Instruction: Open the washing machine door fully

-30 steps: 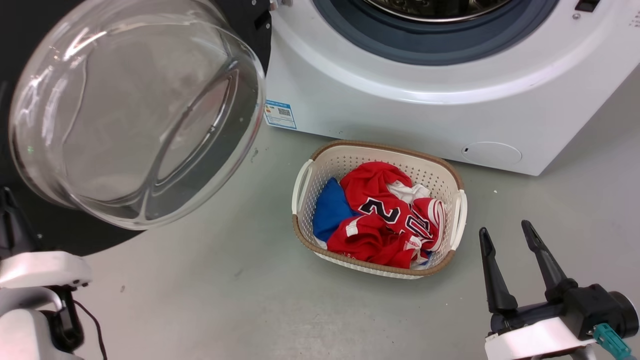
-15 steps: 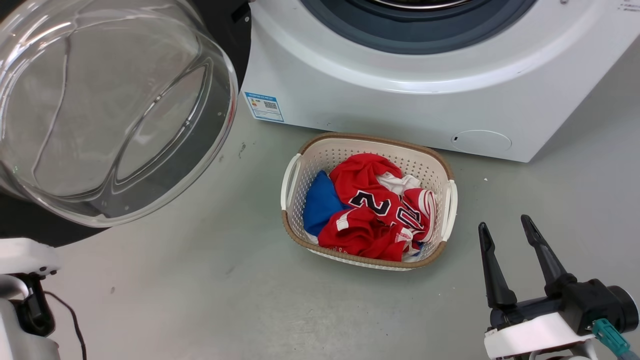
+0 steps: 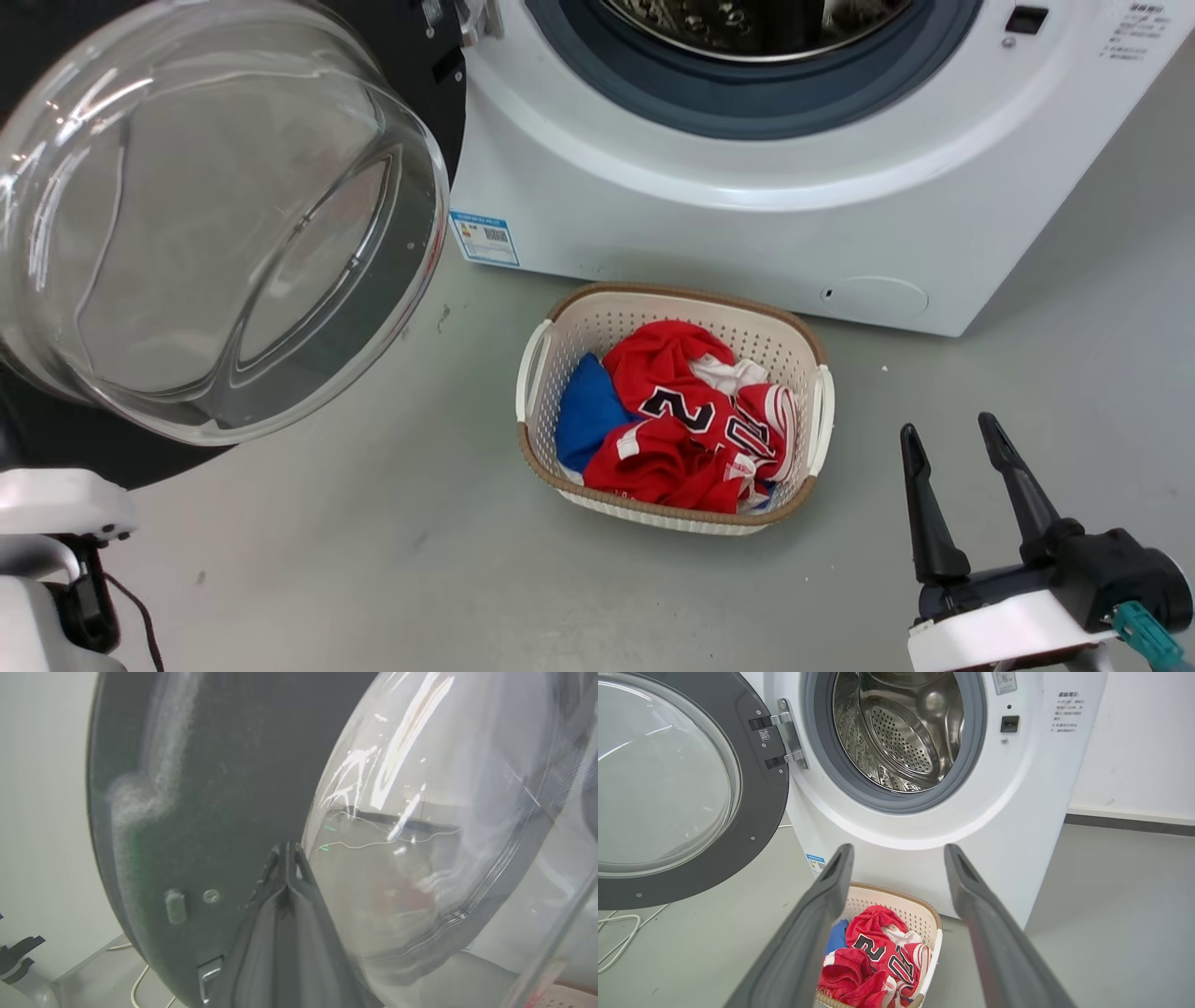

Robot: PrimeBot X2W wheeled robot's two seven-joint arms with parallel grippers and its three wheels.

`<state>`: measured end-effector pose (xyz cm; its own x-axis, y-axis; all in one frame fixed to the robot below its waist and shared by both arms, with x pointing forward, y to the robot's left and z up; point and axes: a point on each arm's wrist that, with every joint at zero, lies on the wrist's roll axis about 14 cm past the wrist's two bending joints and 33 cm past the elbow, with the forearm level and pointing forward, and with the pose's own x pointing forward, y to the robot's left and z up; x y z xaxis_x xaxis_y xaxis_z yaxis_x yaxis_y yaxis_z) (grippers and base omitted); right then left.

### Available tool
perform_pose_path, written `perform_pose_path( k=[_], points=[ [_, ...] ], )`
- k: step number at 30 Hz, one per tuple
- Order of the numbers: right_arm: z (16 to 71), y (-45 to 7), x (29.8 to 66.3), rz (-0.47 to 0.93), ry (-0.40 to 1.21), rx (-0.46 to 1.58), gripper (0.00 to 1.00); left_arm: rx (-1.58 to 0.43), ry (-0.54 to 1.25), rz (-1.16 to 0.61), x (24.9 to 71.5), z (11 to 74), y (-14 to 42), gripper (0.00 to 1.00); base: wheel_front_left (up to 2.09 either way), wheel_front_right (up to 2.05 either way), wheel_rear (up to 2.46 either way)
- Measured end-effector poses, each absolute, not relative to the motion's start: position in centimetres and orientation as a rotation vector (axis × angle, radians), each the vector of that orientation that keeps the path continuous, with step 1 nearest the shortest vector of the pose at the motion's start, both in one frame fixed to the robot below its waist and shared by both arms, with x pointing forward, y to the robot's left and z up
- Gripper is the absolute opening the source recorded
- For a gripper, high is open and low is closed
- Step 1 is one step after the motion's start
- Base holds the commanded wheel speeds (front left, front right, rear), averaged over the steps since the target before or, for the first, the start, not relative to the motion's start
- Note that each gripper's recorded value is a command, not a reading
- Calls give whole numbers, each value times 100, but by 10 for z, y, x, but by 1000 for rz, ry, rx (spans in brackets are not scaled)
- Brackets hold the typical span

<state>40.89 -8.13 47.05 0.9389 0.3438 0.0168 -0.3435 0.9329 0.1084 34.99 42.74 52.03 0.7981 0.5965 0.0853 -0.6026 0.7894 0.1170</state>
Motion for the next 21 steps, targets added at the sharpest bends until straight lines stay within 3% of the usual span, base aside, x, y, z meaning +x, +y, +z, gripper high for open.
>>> perform_pose_path(
  k=[13,21],
  points=[
    [521,-98,390,312,-132,98,100,209,-226,474,336,577,370,0,0,0,0],
    [552,-118,377,259,-225,81,100,199,-282,285,339,585,302,0,0,0,0]
  ],
)
